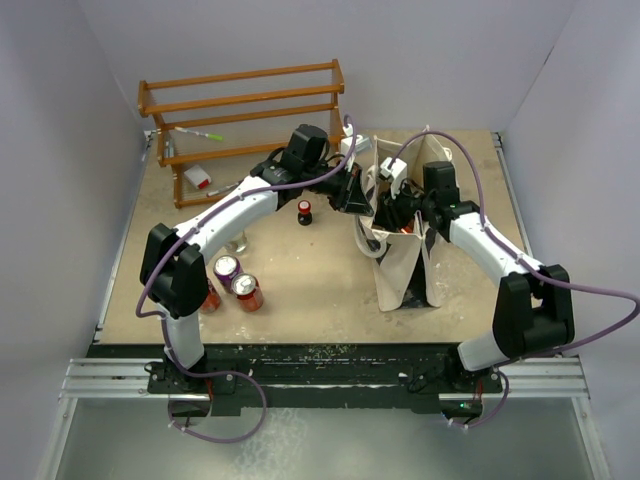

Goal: Place the beverage into the canvas bag
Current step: Place the drink in the canvas bag.

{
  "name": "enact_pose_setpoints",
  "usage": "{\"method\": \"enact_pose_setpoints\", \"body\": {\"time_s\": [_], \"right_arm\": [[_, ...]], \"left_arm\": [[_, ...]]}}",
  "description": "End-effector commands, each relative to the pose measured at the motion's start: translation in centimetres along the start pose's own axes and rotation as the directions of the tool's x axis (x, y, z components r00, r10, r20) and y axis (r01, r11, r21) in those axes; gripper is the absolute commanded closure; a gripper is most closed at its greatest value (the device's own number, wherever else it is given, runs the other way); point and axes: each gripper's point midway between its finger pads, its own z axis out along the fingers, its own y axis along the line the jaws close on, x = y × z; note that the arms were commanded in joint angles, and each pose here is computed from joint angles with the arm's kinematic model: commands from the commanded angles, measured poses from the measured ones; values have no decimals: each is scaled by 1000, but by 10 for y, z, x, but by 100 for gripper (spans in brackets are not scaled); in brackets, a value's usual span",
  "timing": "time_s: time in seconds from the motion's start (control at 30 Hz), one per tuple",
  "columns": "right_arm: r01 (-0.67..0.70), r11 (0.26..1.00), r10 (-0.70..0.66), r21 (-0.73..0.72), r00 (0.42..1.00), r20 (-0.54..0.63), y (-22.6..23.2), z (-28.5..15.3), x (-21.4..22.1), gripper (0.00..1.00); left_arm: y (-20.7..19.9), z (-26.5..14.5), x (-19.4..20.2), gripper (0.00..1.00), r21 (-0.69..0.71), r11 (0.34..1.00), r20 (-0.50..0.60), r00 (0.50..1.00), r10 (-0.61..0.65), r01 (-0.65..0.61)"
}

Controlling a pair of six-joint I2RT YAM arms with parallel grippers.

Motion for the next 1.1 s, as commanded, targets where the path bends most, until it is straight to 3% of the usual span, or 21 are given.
{"method": "enact_pose_setpoints", "body": {"time_s": [0.0,0.4,0.77,1.07], "right_arm": [[48,999,-48,15,999,2,-11,7,6,69],[65,998,-66,25,998,22,-10,-4,-14,44],[95,995,-97,43,994,48,-8,-18,-34,37],[138,987,-146,81,984,99,-1,-48,-71,35]], "left_arm": [[-10,-7,-15,100,4,998,40,997,69,-69],[-11,-6,-17,97,7,998,43,997,70,-70],[-12,-6,-19,96,7,997,48,996,74,-75],[-16,-10,-25,90,6,996,59,994,93,-94]]}}
